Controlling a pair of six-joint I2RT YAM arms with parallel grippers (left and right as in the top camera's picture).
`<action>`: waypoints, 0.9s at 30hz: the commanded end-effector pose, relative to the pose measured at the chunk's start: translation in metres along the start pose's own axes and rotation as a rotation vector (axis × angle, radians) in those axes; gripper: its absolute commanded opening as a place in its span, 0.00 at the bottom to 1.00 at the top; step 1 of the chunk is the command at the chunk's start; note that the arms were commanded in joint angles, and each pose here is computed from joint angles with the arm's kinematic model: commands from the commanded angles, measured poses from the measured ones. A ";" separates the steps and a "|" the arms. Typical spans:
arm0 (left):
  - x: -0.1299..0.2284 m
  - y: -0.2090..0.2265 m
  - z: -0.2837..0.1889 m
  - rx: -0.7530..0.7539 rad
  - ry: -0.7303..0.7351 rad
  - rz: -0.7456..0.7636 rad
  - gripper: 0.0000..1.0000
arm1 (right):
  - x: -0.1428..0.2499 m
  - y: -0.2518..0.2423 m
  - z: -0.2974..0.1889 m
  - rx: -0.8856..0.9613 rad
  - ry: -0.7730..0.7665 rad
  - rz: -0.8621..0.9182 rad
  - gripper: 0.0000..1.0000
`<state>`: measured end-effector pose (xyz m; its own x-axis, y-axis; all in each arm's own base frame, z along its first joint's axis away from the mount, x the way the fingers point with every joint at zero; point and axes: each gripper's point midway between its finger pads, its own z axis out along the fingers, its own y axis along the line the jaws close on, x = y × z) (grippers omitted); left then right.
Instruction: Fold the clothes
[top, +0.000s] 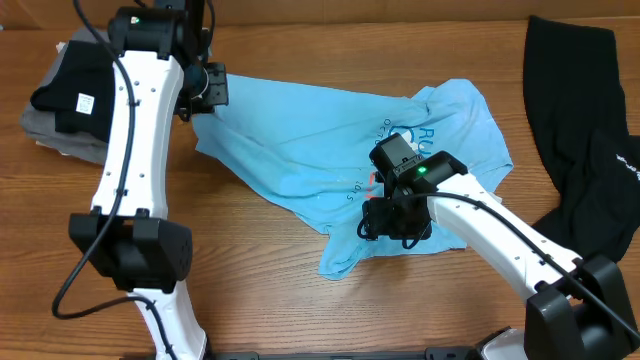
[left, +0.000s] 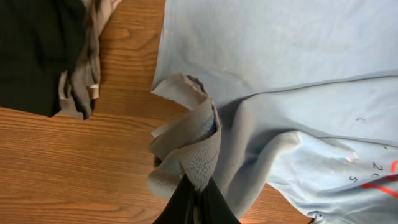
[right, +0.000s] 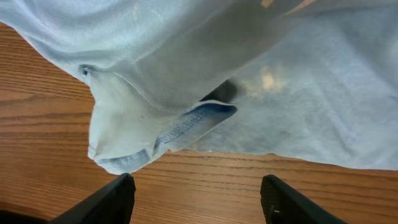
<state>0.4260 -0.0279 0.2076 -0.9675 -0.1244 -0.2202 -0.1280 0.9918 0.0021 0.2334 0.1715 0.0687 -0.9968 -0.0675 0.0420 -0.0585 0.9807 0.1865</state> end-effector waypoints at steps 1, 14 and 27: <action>-0.004 0.000 0.010 -0.012 0.007 0.006 0.04 | -0.001 0.002 0.001 -0.019 -0.006 0.023 0.68; -0.008 -0.002 0.014 -0.009 -0.003 0.004 0.04 | 0.002 0.000 0.043 -0.082 -0.044 -0.065 0.68; -0.011 -0.001 0.014 -0.011 -0.014 0.006 0.04 | -0.006 -0.007 0.055 -0.063 -0.108 -0.071 0.68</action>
<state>0.4371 -0.0287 0.1986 -0.9652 -0.1246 -0.2297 -0.1281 0.9918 0.0004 0.2330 0.1766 0.0135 -0.9925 -0.1090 -0.0555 -0.1196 0.9595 0.2552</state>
